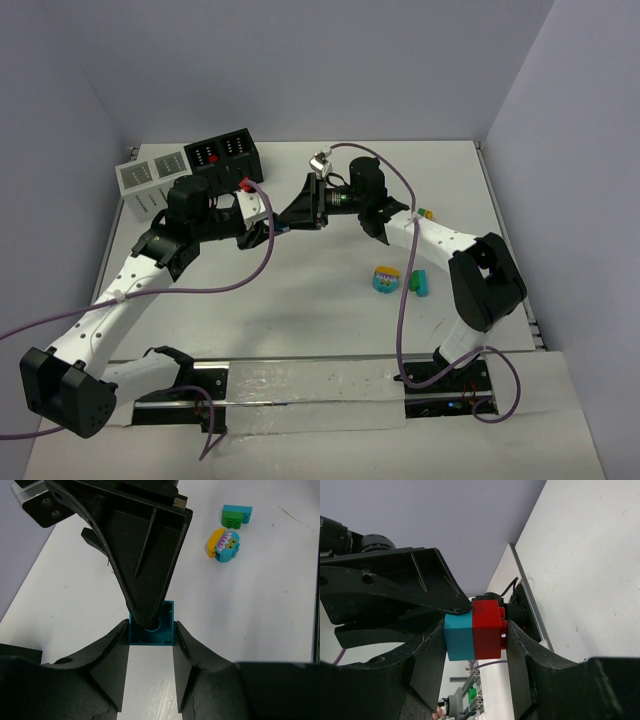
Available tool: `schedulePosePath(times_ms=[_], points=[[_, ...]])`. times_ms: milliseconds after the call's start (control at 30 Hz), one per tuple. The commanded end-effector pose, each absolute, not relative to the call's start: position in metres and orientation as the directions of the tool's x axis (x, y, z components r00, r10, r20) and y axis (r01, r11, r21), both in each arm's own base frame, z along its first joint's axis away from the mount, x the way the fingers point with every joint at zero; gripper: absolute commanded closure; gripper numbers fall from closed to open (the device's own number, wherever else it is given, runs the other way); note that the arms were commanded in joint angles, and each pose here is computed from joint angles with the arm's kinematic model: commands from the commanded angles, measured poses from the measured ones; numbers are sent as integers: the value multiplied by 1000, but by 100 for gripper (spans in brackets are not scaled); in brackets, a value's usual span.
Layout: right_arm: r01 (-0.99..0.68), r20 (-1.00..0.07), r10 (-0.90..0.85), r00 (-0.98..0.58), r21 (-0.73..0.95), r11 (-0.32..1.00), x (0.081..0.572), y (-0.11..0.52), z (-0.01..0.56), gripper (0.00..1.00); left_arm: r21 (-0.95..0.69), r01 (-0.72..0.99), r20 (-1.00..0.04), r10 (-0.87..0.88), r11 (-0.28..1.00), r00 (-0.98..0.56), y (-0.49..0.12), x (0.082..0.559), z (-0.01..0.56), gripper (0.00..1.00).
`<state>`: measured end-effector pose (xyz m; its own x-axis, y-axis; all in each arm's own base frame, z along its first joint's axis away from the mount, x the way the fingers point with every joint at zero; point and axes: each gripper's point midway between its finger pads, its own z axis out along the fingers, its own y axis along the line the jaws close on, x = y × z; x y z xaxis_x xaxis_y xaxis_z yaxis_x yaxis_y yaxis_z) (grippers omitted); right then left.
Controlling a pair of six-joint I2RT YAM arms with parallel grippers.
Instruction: Sort the legos into containers by color
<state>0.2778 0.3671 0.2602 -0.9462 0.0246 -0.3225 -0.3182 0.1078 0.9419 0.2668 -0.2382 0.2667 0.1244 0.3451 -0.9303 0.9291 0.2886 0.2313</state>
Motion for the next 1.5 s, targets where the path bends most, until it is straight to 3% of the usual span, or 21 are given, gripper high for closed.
schedulePosePath(times_ms=[0,67,167,367,600,733,867,1100,1467], points=[[-410,-410,-15,-912,912,1,264,372,299,79,245,921,-932,335,302,138,-239,272,273,86],[-419,-419,-17,-908,908,-14,263,372,304,59,217,923,-936,336,316,105,-238,271,269,97],[-423,-423,-16,-906,906,-24,264,370,308,27,184,928,-940,334,323,70,-236,265,266,100],[-438,-437,33,-899,899,-15,282,353,311,0,74,930,-958,286,360,-35,-234,253,269,100],[-544,-544,132,-828,838,40,315,312,319,0,-155,898,-962,146,412,-233,-230,246,288,100],[-705,-709,68,-702,705,77,305,303,315,0,-434,823,-891,-44,367,-451,-226,242,308,100],[-788,-788,23,-615,616,24,286,300,321,2,-571,773,-820,-146,276,-554,-228,230,323,100],[-844,-856,-39,-516,516,-146,244,314,344,6,-666,725,-743,-242,176,-624,-231,221,337,100],[-804,-823,-138,-551,567,-177,223,344,332,10,-654,733,-753,-254,187,-607,-231,223,340,100]])
